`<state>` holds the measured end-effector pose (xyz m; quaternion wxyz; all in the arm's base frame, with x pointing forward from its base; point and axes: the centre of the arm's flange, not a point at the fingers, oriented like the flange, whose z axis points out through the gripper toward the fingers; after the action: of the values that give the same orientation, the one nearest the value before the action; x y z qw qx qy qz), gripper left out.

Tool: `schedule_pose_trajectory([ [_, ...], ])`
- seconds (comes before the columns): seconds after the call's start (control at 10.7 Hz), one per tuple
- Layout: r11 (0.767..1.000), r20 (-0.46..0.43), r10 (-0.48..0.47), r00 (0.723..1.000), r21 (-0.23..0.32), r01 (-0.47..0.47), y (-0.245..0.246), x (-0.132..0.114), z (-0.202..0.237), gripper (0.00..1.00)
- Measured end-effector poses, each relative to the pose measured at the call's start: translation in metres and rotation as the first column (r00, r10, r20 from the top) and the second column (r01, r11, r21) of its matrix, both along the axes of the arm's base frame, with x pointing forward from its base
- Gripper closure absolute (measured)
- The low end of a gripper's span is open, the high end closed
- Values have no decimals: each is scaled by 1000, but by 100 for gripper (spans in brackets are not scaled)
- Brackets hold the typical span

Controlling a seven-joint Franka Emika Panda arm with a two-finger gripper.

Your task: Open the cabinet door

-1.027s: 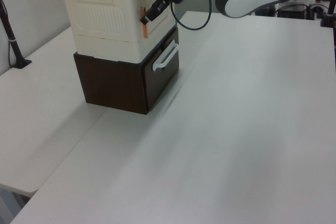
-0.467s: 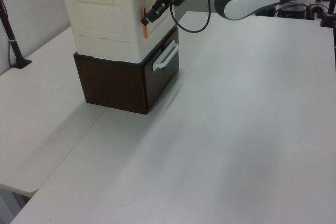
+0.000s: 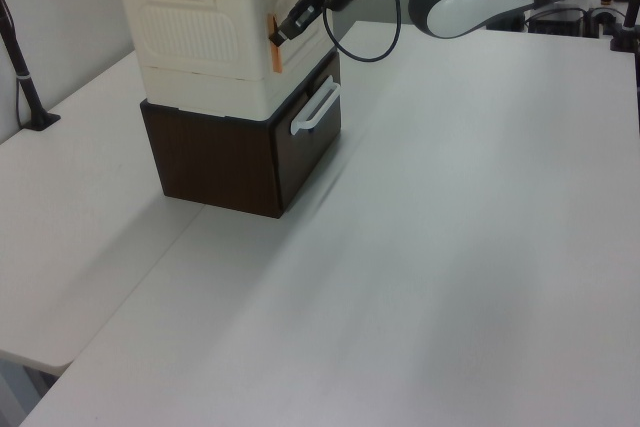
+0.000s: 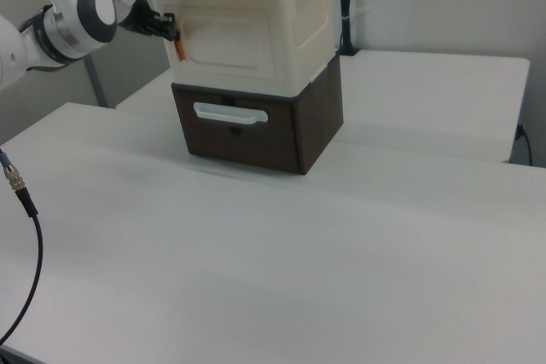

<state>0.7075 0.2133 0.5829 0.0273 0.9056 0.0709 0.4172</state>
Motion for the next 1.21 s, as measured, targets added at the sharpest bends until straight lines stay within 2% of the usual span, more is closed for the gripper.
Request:
schedule_pose_trajectory([
  [0.37, 1000, -34, -15, 999, -6, 15, 0, -4, 2, 85],
  [0.56, 999, -106, -46, 993, -8, 46, 0, -14, 9, 85],
  [0.84, 994, -248, -106, 963, 8, 111, -12, -30, 18, 76],
  [1.03, 985, -346, -153, 926, 18, 170, -33, -37, 21, 46],
  [1.21, 977, -411, -194, 891, -4, 212, -52, -43, 22, 18],
])
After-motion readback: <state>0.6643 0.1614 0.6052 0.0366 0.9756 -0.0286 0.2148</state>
